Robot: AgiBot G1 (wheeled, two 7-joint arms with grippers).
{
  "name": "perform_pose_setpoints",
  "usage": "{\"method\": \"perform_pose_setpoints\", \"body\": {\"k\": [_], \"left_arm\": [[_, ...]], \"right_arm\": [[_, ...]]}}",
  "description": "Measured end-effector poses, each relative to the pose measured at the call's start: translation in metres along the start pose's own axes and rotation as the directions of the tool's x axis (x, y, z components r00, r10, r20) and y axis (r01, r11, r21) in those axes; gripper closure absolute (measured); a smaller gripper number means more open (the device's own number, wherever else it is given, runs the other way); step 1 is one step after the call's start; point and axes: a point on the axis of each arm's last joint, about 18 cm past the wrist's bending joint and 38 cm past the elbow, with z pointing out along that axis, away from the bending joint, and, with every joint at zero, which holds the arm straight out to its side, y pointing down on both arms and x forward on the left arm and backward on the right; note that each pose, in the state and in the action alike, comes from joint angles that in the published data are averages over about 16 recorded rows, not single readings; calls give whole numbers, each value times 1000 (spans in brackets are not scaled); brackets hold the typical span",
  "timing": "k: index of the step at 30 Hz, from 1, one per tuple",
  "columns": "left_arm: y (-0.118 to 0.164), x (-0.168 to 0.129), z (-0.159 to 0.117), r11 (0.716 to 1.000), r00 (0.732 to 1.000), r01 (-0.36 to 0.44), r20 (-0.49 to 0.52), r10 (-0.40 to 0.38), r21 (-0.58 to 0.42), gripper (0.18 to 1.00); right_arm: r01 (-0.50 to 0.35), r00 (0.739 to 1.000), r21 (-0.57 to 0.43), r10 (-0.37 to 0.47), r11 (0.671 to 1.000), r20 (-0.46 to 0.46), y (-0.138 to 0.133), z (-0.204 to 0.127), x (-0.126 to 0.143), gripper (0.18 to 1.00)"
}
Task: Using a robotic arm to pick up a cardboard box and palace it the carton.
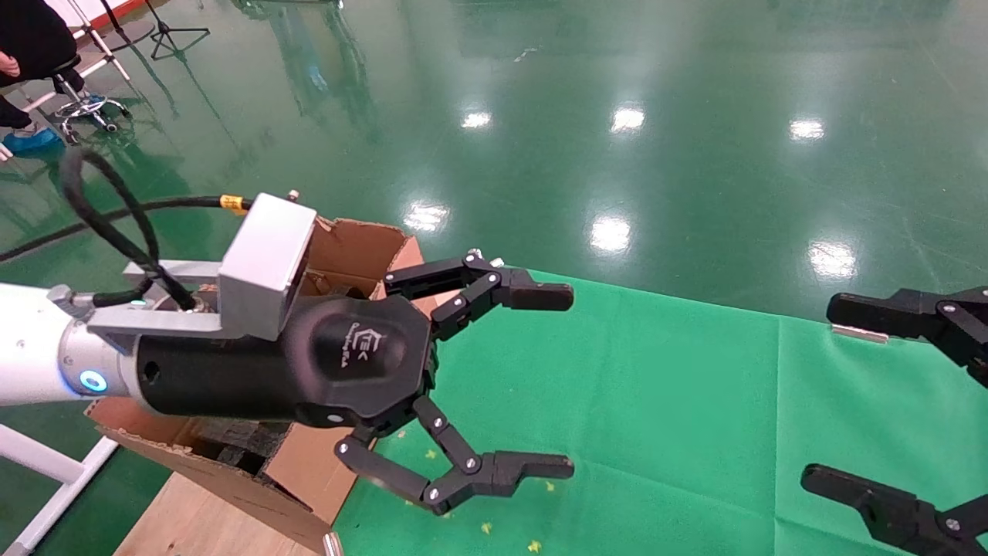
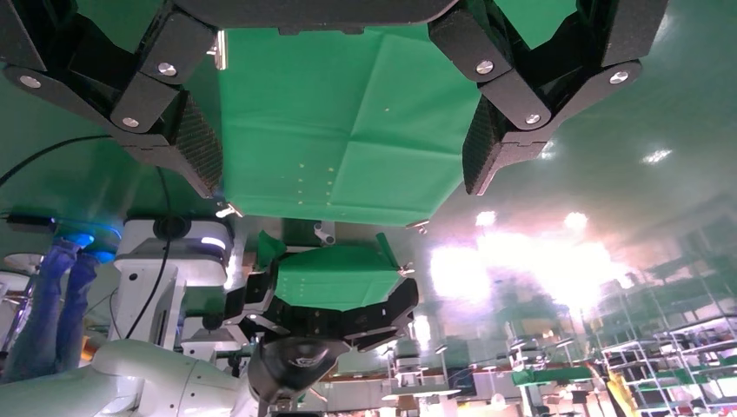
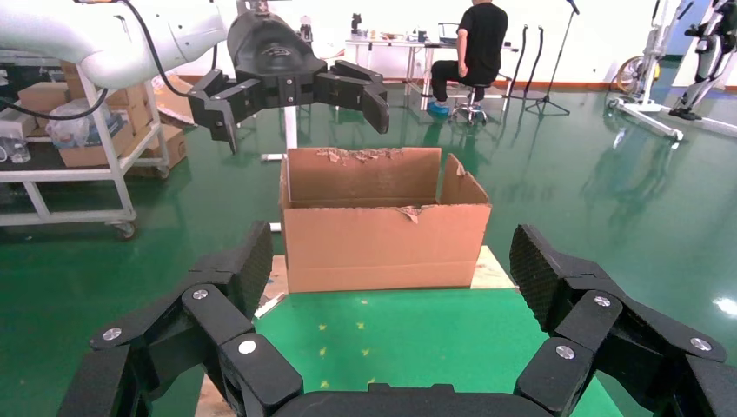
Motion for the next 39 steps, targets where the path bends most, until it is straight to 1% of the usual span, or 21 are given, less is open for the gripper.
{"method": "perform_pose_setpoints", "body": {"k": [39], "left_arm": [[3, -6, -2, 1000, 1000, 5, 20, -5, -22, 183]], "right_arm": [[0, 1000, 0, 0, 1000, 0, 0, 0, 0, 178]]}}
